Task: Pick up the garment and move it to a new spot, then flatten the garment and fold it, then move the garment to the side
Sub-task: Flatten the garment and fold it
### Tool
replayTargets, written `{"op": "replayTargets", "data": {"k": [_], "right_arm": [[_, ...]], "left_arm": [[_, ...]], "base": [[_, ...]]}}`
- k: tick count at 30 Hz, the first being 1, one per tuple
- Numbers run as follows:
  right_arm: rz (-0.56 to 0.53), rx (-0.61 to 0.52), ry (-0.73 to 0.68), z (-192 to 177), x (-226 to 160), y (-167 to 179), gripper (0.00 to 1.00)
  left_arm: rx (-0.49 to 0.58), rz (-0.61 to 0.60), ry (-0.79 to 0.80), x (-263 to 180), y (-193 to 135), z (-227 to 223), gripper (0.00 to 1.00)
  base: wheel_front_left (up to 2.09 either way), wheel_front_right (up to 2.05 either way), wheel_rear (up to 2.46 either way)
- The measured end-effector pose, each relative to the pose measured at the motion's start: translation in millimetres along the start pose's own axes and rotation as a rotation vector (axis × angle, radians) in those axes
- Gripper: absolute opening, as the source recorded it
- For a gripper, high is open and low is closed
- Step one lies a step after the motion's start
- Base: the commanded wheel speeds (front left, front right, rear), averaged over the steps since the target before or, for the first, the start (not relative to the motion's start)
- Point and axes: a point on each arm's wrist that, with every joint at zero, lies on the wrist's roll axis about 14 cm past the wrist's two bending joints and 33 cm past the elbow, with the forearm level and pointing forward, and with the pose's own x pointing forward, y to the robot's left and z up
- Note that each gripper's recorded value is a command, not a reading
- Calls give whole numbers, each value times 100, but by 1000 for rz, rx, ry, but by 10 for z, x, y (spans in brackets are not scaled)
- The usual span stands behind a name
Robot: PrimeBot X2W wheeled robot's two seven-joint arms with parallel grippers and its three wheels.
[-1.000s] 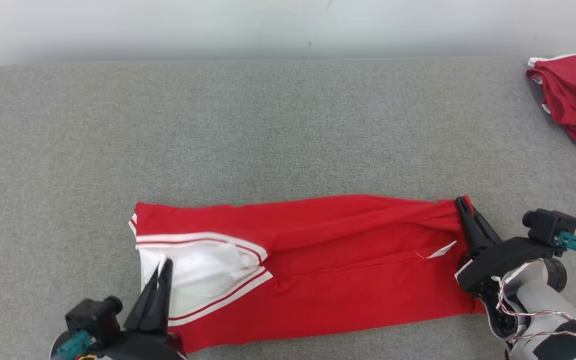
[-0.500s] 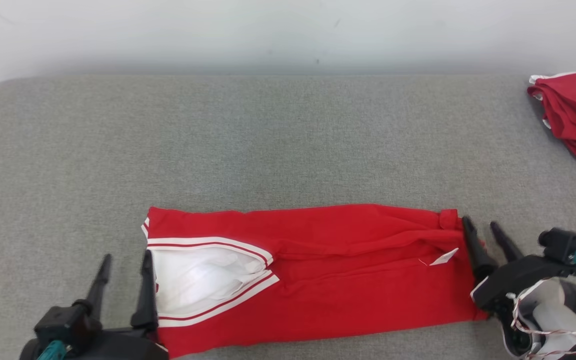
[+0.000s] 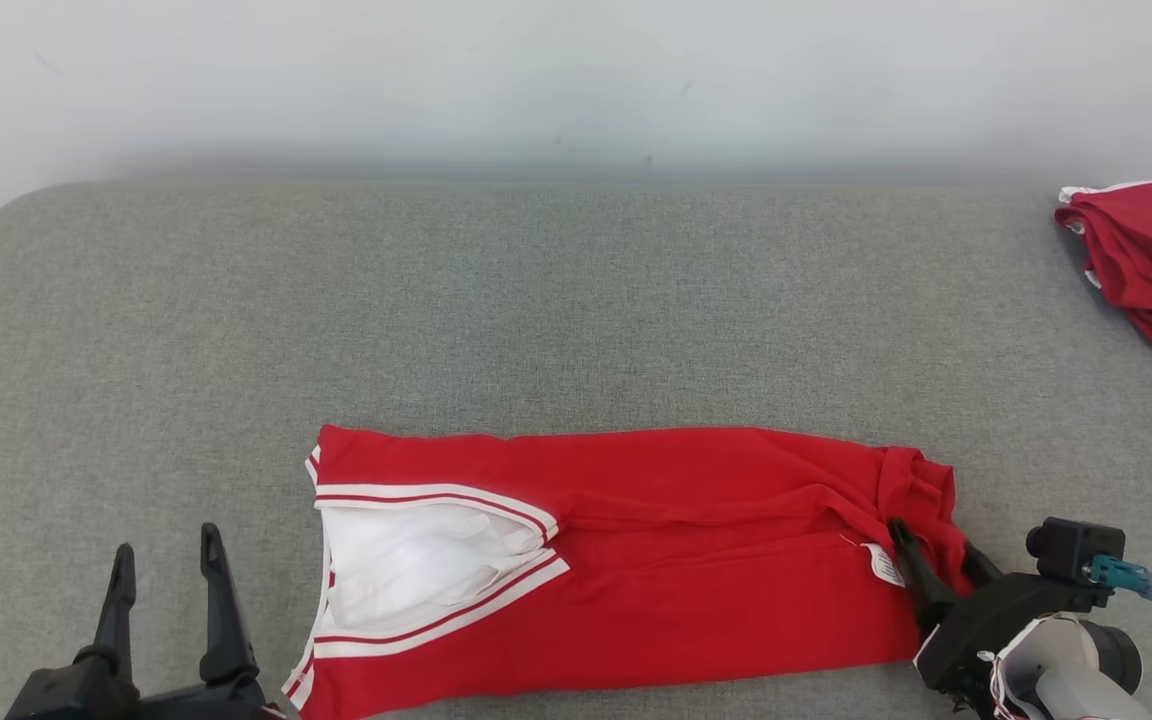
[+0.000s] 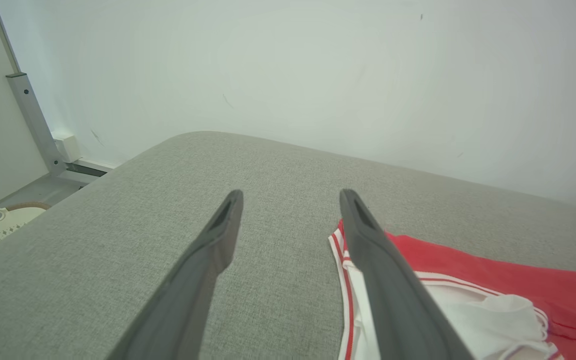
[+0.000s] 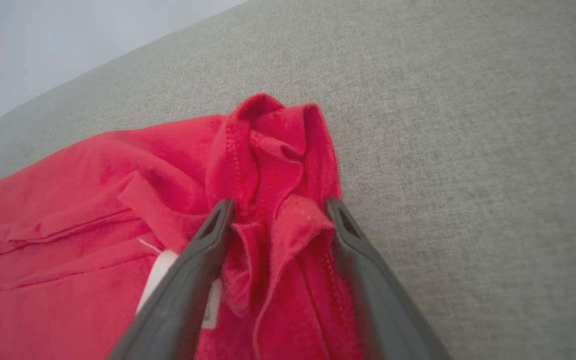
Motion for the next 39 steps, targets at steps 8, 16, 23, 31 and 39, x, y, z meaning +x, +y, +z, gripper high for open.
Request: {"op": "replayTargets", "data": {"k": [8,16,23,31,39], "right_arm": [[-57,-66,-47,187,-7,-219,0],[-209,-101,-150,637,-273,-843,0],[-81,-9,-160,746,-215,-405,0],[225,131,-138,836,-203,633,0],[473,199,-53,689,-237,1670,0]], "left_arm": [[1,5,-5,-5,24,-10,100],[17,13,-9,-44,81,-2,100],[23,-4,1,-27,23,-50,100],[23,-10,13,-57,17,-92,100],[11,7,20,-140,63,-116,100]], "base": [[0,0,0],[0,0,0],[0,0,0],[0,0,0],[0,0,0]]}}
